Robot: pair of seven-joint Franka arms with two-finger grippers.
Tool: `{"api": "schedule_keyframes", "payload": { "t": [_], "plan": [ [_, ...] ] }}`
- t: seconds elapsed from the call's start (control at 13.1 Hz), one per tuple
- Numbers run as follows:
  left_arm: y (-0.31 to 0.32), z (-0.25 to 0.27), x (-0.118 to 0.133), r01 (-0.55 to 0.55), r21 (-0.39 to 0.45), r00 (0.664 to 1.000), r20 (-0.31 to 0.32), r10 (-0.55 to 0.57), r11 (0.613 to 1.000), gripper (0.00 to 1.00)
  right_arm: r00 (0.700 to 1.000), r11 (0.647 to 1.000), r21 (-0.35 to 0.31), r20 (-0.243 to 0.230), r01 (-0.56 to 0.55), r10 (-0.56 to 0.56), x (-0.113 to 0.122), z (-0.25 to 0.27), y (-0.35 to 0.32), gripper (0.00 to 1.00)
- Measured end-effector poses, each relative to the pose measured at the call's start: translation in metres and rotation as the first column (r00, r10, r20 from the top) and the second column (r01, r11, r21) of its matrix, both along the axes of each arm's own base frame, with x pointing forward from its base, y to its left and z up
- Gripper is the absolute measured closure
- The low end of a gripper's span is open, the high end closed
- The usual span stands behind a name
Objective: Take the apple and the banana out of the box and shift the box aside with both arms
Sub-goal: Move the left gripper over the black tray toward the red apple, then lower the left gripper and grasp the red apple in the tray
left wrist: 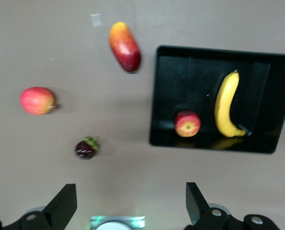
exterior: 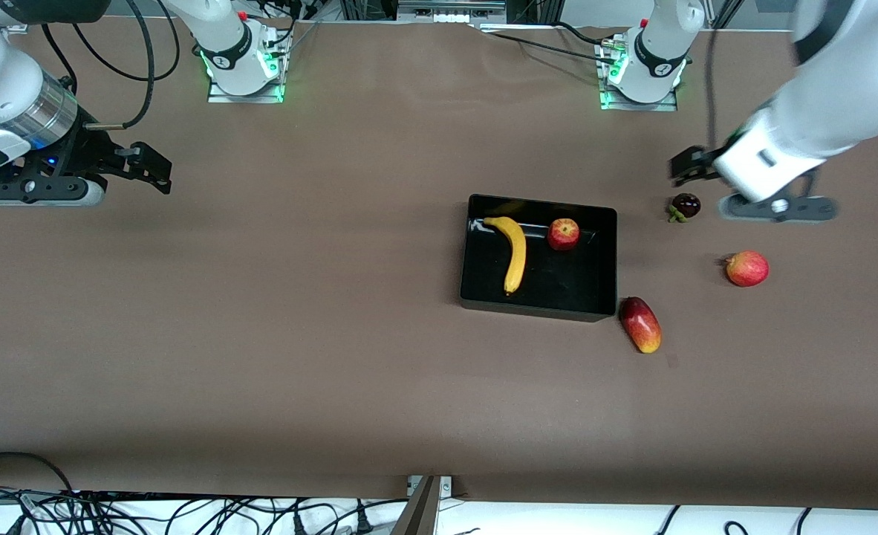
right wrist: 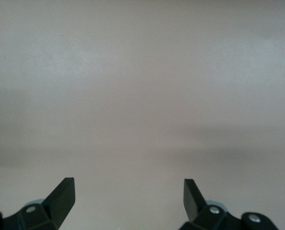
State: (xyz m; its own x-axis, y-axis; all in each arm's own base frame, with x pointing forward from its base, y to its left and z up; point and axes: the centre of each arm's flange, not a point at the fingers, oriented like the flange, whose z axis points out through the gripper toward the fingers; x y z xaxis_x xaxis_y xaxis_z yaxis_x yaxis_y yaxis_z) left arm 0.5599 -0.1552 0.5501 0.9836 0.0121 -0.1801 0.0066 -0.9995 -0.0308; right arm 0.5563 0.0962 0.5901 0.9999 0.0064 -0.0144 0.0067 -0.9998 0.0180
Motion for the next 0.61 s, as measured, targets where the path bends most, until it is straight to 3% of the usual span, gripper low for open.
{"api": "schedule_keyframes", "payload": {
  "t": [0.23, 0.61],
  "plan": [
    [-0.058, -0.069, -0.011, -0.052, 0.003, 0.999, 0.015, 0.052, 0.999, 0.00, 1.000, 1.000, 0.000, 0.000, 0.000, 0.000, 0.000, 0.000, 0.000, 0.00],
    [-0.078, -0.195, -0.037, -0.025, 0.000, 1.000, -0.017, 0.025, 1.000, 0.00, 1.000, 1.000, 0.000, 0.000, 0.001, -0.001, 0.000, 0.000, 0.000, 0.00]
  ]
}}
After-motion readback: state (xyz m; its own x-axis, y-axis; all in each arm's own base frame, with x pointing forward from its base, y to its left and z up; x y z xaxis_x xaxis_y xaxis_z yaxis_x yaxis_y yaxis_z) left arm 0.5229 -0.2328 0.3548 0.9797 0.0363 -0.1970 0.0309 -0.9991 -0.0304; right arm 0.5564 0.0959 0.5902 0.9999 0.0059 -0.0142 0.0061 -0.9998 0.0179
